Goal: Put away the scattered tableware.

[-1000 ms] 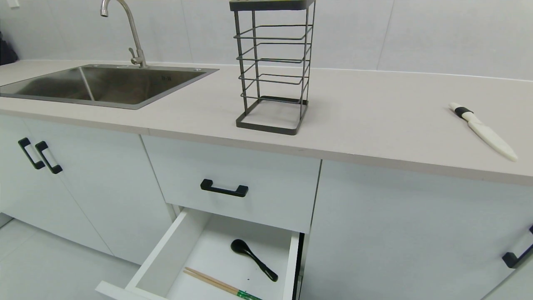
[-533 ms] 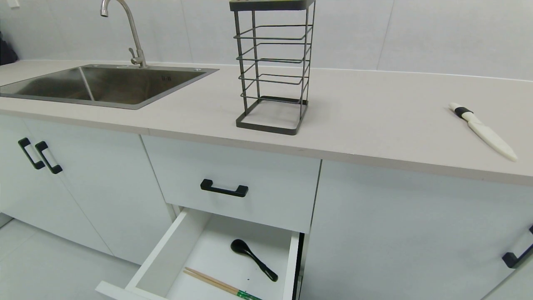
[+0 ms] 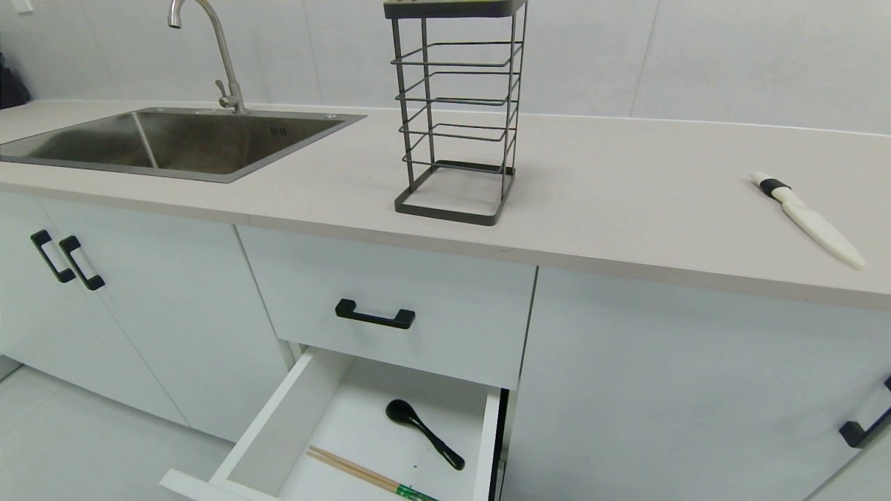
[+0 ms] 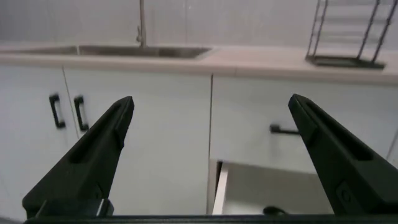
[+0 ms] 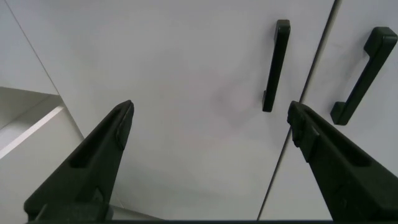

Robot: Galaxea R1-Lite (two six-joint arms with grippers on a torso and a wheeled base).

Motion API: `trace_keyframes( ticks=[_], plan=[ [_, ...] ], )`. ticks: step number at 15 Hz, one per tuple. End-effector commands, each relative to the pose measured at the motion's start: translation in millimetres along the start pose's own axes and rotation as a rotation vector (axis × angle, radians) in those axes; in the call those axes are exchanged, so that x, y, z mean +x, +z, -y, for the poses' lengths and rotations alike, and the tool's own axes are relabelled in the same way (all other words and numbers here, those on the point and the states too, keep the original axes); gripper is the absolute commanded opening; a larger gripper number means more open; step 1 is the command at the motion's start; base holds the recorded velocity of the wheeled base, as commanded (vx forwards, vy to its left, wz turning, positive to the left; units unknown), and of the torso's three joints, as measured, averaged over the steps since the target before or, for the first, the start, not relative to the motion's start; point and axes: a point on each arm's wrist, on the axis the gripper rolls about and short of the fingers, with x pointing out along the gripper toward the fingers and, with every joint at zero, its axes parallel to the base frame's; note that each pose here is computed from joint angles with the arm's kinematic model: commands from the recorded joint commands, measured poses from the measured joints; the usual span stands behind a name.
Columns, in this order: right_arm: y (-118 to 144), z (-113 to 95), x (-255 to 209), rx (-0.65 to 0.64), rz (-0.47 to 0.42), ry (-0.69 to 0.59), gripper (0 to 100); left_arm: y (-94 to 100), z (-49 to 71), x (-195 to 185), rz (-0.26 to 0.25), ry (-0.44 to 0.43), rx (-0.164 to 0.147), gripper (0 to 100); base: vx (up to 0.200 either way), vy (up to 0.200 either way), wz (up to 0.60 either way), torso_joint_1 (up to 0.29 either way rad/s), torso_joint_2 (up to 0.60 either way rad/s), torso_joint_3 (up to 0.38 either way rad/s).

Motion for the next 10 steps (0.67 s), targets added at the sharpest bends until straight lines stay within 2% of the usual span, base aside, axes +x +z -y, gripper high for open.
trace_keyframes(
  ticks=[1,2,3,4,5,6,7,9,10],
  plan=[
    [-1,0,0,0.000,0.006,0.002,100,-6.4,0.0,15,-0.180,-0.074,-0.048,100,0.000,0.000,0.00,0.000,0.00,0.000],
    [-1,0,0,0.000,0.006,0.002,100,-9.3,0.2,17,-0.219,-0.090,-0.067,100,0.000,0.000,0.00,0.000,0.00,0.000],
    [0,0,-1,0.000,0.007,0.002,100,-13.7,0.4,25,-0.304,-0.126,-0.104,100,0.000,0.000,0.00,0.000,0.00,0.000],
    [0,0,-1,0.000,0.007,0.002,100,-17.8,0.0,36,-0.396,-0.159,-0.126,100,0.000,0.000,0.00,0.000,0.00,0.000],
    [0,0,-1,0.000,0.007,0.002,100,-26.5,-0.7,50,-0.513,-0.191,-0.157,100,0.000,0.000,0.00,0.000,0.00,0.000],
    [0,0,-1,0.000,0.007,0.002,100,-35.4,-1.4,60,-0.601,-0.206,-0.178,100,0.000,0.000,0.00,0.000,0.00,0.000],
    [0,0,-1,0.000,0.007,0.002,100,-39.7,-1.8,64,-0.638,-0.208,-0.185,100,0.000,0.000,0.00,0.000,0.00,0.000],
    [0,0,-1,0.000,0.007,0.002,100,-57.4,-1.4,76,-0.789,-0.253,-0.219,100,0.000,0.000,0.00,0.000,0.00,0.000],
    [0,0,-1,0.000,0.007,0.002,100,-64.7,0.0,78,-0.844,-0.286,-0.225,100,0.000,0.000,0.00,0.000,0.00,0.000]
  ],
)
